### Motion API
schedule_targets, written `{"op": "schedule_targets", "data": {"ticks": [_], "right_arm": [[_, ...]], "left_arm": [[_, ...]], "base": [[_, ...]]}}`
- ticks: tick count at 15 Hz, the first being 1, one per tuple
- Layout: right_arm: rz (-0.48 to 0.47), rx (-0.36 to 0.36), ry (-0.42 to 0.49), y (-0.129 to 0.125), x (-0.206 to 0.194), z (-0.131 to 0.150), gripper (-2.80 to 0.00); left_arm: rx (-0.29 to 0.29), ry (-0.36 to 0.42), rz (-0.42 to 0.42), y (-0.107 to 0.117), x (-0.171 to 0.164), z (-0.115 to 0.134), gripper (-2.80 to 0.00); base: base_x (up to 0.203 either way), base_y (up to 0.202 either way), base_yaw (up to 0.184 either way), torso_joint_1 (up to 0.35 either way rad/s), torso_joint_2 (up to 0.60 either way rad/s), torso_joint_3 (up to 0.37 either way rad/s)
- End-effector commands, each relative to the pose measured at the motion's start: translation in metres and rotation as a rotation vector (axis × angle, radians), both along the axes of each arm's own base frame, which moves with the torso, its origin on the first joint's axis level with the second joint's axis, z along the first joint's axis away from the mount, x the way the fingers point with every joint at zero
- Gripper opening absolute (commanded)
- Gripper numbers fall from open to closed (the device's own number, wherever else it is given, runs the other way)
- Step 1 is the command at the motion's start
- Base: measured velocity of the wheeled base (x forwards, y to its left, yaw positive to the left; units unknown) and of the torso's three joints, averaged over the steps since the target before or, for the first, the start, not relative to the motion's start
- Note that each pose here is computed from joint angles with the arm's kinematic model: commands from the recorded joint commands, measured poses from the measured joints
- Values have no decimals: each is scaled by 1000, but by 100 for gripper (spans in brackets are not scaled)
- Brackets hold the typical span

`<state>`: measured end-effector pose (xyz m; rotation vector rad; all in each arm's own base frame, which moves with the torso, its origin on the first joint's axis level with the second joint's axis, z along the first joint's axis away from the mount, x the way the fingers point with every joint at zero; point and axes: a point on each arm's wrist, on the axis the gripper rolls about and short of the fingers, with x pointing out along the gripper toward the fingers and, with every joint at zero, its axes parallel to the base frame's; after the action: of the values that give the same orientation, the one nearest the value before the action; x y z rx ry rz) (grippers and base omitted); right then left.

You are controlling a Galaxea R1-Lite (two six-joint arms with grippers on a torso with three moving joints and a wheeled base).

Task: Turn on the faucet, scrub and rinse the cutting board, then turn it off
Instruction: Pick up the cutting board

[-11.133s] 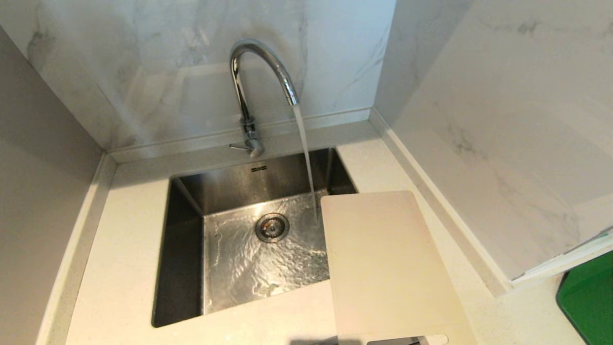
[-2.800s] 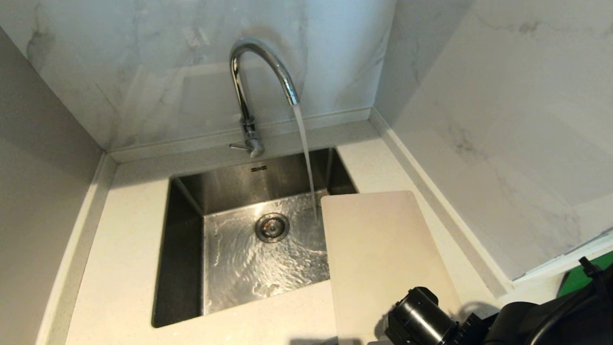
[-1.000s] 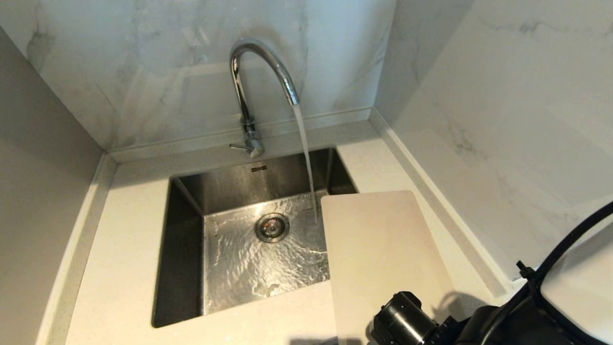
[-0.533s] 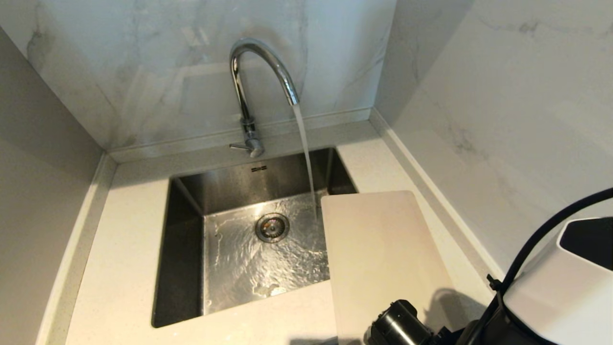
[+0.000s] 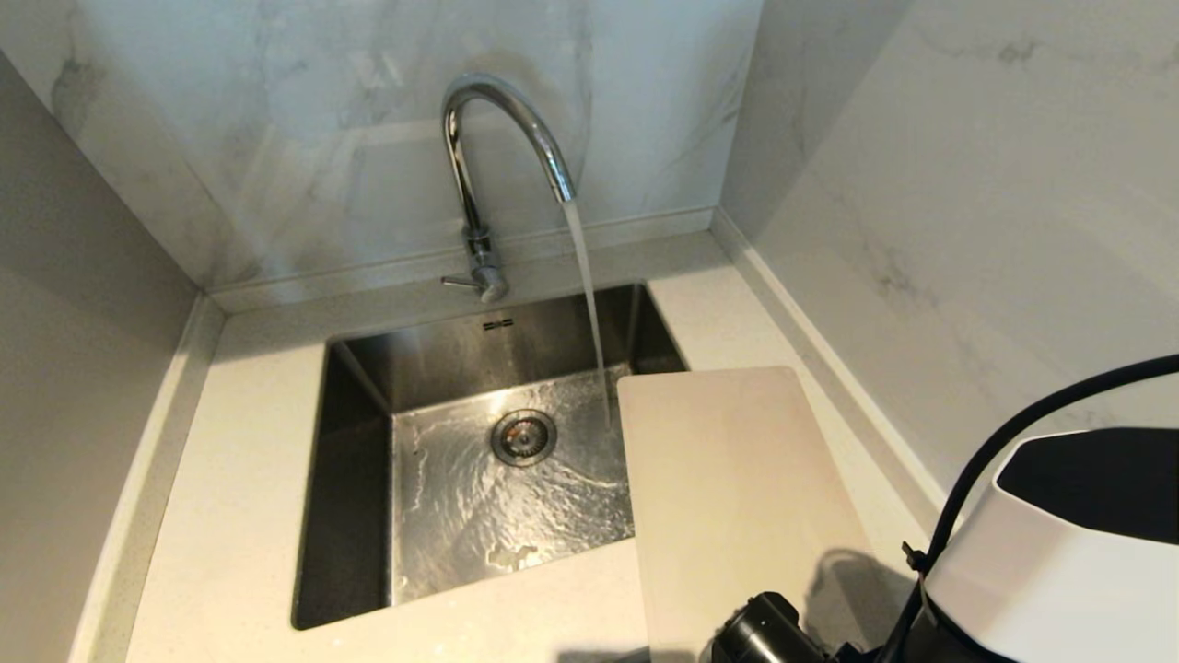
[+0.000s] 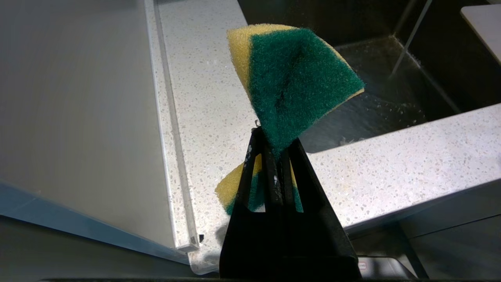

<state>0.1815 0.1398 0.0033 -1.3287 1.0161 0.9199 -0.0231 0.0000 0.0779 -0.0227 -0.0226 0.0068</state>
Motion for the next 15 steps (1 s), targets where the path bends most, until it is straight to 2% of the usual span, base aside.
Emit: {"op": "schedule_targets", "data": {"ticks": [1, 6, 15], "right_arm": [[3, -10, 6, -1, 0, -3, 0], [31, 25, -46, 0, -5, -12, 0], [40, 18, -45, 0, -4, -19, 0]], "left_arm": [[0, -2, 1, 0, 0, 0, -280], [0, -2, 1, 0, 0, 0, -280], [0, 0, 1, 0, 0, 0, -280]], "base": [[0, 0, 0, 0, 0, 0], [0, 0, 0, 0, 0, 0], [0, 0, 0, 0, 0, 0]]}}
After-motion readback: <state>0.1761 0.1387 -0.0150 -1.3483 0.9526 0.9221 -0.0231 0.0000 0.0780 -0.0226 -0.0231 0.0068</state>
